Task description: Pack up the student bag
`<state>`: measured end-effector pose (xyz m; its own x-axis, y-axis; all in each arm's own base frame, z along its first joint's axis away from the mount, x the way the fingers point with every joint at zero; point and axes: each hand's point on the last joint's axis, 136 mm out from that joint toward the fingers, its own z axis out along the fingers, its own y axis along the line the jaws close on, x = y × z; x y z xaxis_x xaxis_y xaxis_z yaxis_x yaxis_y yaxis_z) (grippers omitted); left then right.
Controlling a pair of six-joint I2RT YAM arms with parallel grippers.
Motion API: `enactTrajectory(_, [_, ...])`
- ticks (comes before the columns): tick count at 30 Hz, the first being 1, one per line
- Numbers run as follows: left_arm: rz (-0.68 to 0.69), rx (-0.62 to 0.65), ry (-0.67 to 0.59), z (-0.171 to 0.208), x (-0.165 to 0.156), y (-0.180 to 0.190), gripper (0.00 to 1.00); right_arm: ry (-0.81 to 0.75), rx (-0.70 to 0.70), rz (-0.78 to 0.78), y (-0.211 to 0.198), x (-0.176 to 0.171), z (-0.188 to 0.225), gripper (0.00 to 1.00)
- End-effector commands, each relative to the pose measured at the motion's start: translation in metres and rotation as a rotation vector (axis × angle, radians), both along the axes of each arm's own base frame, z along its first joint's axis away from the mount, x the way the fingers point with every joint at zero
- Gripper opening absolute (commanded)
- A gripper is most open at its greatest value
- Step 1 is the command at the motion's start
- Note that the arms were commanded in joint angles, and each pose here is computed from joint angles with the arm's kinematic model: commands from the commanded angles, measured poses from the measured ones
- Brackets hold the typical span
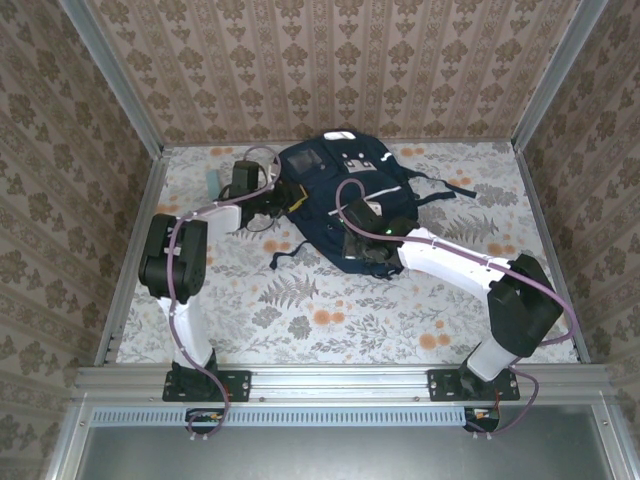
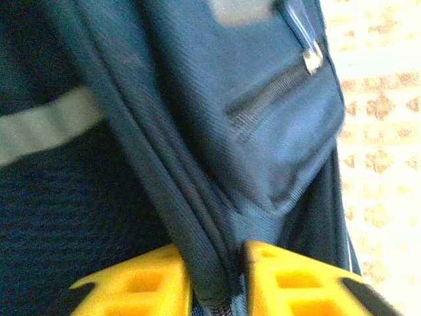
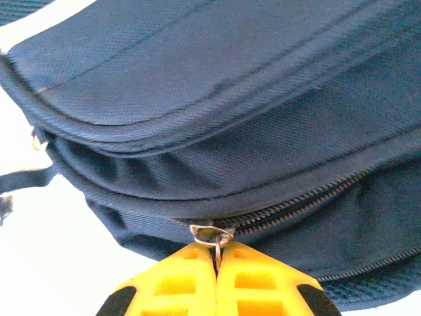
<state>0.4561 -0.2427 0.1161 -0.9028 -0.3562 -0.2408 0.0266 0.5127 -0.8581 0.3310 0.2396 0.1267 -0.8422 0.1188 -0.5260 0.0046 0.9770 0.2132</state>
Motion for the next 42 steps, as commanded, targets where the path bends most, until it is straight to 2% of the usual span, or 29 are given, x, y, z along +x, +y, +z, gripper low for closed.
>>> enactTrajectory(1, [0.119,0.073,-0.088,0.025,0.017,0.045,0.4,-0.015,0.127,0.165,0.044,0.002,0.013,0.0])
enactTrajectory(5, [0.176,0.123,-0.073,0.032,-0.005,0.073,0.56,-0.028,0.221,0.287,0.091,0.007,0.025,0.0])
enactTrajectory(13, [0.229,0.097,-0.037,0.045,-0.064,0.094,0.63,-0.032,0.344,0.413,0.157,0.021,0.034,0.0])
enactTrajectory(17, [0.218,0.047,-0.019,0.043,-0.086,0.09,0.59,-0.025,0.361,0.426,0.167,0.025,0.032,0.0])
enactTrajectory(21, [0.146,-0.051,-0.013,0.047,-0.101,0.07,0.51,-0.019,0.354,0.425,0.164,0.023,0.028,0.0])
enactTrajectory(28, [0.087,-0.113,-0.016,0.049,-0.103,0.045,0.41,-0.005,0.347,0.417,0.157,0.016,0.021,0.0])
enactTrajectory(34, [0.073,-0.11,0.027,0.038,-0.101,0.033,0.39,-0.014,0.351,0.41,0.154,0.016,0.024,0.0])
enactTrajectory(39, [0.082,-0.097,0.053,0.028,-0.101,0.03,0.46,-0.016,0.352,0.41,0.154,0.015,0.023,0.0])
enactTrajectory(42, [0.07,-0.103,0.053,0.026,-0.1,0.025,0.43,-0.012,0.358,0.417,0.155,0.014,0.023,0.0])
